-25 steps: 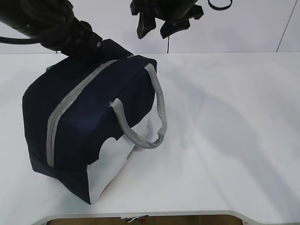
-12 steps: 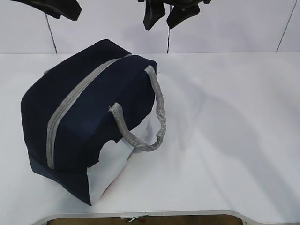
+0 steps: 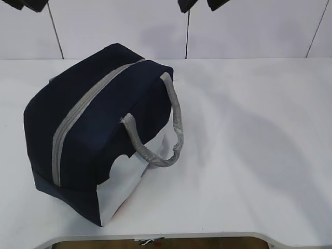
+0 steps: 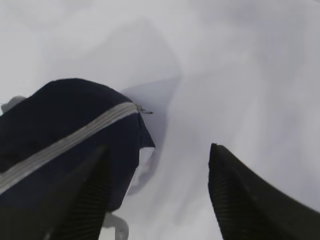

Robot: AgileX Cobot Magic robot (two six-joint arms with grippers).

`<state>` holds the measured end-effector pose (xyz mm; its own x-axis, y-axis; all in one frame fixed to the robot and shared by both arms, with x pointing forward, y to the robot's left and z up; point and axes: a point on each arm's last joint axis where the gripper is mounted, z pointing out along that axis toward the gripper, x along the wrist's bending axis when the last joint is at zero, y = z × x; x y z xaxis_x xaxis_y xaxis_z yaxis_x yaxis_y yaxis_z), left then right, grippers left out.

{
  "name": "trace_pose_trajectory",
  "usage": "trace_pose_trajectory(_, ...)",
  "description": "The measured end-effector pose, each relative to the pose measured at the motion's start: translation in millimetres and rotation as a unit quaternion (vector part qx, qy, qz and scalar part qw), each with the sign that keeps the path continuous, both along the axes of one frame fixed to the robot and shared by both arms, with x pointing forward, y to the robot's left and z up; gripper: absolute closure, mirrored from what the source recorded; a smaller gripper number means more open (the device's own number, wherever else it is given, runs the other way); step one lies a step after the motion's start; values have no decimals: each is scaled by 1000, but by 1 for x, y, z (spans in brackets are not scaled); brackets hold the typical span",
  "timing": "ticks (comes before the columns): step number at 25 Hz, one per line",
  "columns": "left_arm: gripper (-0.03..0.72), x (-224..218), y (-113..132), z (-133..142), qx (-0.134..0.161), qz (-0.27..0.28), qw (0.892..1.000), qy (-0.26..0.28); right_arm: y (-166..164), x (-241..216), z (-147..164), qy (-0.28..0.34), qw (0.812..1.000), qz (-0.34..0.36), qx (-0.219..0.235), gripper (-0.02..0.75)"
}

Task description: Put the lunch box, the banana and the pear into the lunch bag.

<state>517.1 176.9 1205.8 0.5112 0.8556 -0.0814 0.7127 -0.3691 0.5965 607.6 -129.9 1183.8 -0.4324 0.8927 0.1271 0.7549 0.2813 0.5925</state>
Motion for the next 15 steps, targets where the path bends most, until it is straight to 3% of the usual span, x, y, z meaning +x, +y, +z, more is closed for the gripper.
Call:
trace_pose_trajectory(5,384,-30,12,20,-10,3,999,-32,-19,-45,13,8,1000,1,-3,249)
trace_pose_trajectory(15,435,-123,49,15,-16,4,998,-58,-67,-161,24,-1,1000,3,5,250)
